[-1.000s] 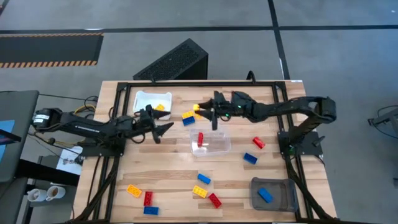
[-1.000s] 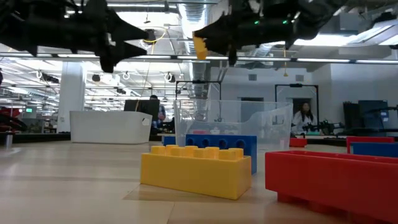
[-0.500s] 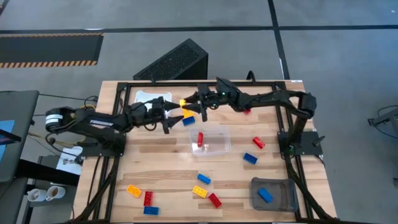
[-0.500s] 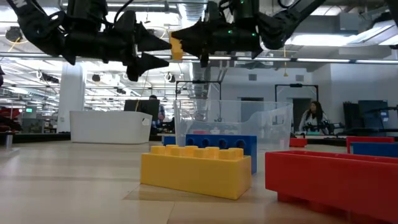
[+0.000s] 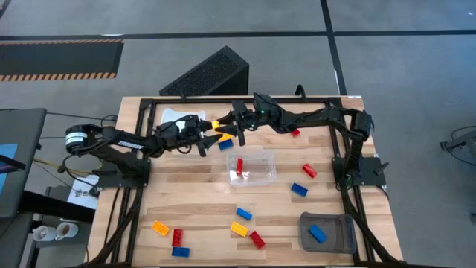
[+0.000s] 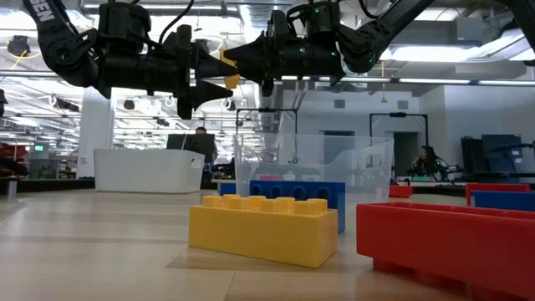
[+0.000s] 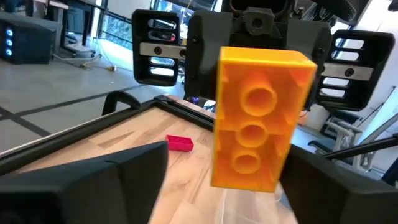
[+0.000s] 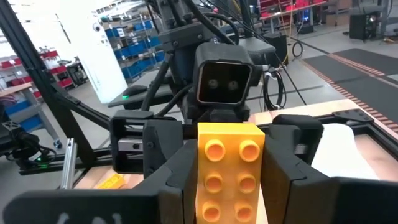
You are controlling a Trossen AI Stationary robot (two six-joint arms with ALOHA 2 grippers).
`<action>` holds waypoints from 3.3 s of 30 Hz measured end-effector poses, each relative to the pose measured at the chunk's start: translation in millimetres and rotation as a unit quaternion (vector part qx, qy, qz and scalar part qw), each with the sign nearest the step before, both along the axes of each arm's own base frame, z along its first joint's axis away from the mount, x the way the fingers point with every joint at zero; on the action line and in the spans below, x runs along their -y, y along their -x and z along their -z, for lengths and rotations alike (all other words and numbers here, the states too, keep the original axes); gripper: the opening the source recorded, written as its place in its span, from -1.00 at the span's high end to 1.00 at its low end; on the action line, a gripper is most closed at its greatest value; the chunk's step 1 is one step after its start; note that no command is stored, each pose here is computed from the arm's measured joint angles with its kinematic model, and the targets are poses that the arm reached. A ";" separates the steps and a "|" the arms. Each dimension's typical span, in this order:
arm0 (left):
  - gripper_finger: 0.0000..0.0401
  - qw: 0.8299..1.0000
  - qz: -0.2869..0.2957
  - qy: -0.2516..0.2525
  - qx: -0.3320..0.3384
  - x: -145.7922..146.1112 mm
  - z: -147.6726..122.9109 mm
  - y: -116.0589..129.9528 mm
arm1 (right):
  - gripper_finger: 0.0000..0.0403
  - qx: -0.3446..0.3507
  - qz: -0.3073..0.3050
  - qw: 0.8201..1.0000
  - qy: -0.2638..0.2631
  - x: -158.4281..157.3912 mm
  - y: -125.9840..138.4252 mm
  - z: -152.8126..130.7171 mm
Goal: Sort & place blocks by color
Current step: Put the yellow game piece into the white bin
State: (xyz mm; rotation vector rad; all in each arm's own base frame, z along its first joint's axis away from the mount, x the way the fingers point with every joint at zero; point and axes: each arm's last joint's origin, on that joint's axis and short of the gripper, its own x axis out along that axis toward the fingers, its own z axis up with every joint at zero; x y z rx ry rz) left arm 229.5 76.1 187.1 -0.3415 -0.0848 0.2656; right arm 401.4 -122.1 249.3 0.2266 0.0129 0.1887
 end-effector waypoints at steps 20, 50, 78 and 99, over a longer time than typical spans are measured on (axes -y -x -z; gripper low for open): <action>0.54 0.999 0.012 0.012 -0.035 -2.3 -3.6 8.9 | -0.22 -0.017 -0.002 0.997 -0.078 11.3 4.1 0.4; 0.54 0.933 -0.229 0.088 -0.262 -32.8 3.8 86.6 | -0.29 -0.017 -0.019 0.997 -0.067 28.9 12.2 0.0; 0.54 0.905 -0.226 0.141 -0.330 -48.6 36.5 79.7 | -0.29 -0.023 -0.023 0.998 -0.049 26.2 11.2 2.0; -0.16 0.922 -0.189 0.170 -0.292 -54.1 33.4 80.9 | -0.29 -0.028 -0.029 0.998 -0.044 21.3 9.4 3.5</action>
